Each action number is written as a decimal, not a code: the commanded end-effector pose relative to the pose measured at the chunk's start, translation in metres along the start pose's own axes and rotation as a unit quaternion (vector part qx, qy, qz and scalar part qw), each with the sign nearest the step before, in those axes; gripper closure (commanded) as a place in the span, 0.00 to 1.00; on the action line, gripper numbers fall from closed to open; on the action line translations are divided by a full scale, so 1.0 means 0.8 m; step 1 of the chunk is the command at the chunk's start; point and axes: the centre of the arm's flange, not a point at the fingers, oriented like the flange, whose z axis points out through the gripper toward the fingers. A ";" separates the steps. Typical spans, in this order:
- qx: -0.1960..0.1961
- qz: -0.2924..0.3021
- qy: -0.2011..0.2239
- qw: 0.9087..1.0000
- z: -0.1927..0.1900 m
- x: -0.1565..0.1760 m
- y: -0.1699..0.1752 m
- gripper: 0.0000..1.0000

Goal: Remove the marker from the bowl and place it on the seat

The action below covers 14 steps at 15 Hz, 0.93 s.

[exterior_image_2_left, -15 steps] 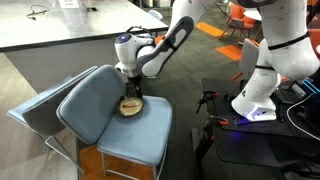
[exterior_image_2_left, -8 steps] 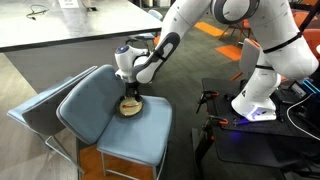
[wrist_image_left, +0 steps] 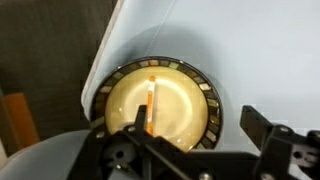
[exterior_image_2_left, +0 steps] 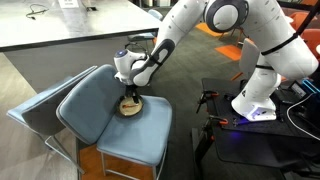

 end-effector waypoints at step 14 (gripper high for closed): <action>-0.001 0.008 0.000 1.000 0.108 0.058 0.034 0.00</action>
